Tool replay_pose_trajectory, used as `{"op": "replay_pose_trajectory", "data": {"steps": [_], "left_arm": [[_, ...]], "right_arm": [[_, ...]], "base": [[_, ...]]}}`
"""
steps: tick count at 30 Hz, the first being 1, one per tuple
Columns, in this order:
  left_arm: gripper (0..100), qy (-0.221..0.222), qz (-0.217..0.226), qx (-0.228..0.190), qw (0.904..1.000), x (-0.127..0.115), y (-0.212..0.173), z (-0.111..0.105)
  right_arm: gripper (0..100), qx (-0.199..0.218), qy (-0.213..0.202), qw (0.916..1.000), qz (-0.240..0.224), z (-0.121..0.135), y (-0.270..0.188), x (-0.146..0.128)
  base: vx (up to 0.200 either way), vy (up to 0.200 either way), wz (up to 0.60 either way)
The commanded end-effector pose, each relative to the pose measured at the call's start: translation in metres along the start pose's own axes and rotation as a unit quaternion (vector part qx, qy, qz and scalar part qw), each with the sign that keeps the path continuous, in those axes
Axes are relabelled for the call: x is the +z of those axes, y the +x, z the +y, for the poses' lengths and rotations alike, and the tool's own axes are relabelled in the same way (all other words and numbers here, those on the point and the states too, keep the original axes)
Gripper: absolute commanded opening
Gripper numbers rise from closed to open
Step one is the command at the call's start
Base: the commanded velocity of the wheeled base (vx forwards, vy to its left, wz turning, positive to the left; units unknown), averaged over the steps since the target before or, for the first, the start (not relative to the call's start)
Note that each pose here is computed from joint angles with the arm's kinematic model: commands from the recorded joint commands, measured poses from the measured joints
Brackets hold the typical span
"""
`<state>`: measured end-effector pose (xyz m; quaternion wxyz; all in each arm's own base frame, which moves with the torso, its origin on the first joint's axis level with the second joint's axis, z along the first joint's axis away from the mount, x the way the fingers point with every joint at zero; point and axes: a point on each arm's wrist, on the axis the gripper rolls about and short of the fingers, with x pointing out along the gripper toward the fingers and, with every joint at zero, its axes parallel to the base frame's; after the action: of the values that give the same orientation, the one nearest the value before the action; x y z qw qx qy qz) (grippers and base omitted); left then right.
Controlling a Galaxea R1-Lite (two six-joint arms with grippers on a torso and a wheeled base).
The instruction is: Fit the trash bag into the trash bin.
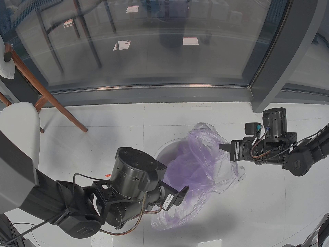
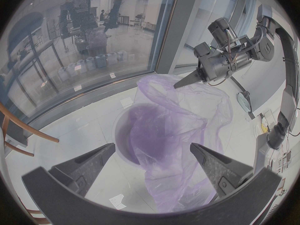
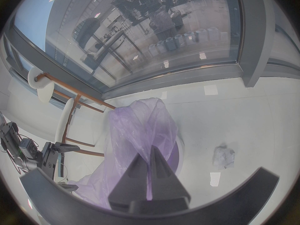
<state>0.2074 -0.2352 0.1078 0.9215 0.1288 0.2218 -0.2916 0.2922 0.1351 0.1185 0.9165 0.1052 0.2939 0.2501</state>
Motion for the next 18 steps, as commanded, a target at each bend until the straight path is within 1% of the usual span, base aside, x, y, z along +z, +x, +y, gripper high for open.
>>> {"op": "replay_pose_trajectory", "data": {"steps": [1,13,18], "left_arm": [[100,0.001,0.005,0.002,1.0,-0.004,-0.001,0.001],[100,0.01,0.03,-0.002,0.9995,-0.02,-0.007,0.001],[100,0.011,0.034,-0.002,0.9994,-0.023,-0.007,0.001]], "right_arm": [[0,0.001,0.0,1.0,-0.001,0.0,-0.001,0.0],[0,0.001,0.0,1.0,-0.001,0.002,0.001,0.0],[0,0.001,-0.001,1.0,0.002,0.002,0.002,-0.001]], "base": [[0.0,0.0,0.0],[0.0,0.0,0.0],[0.0,0.0,0.0]]}}
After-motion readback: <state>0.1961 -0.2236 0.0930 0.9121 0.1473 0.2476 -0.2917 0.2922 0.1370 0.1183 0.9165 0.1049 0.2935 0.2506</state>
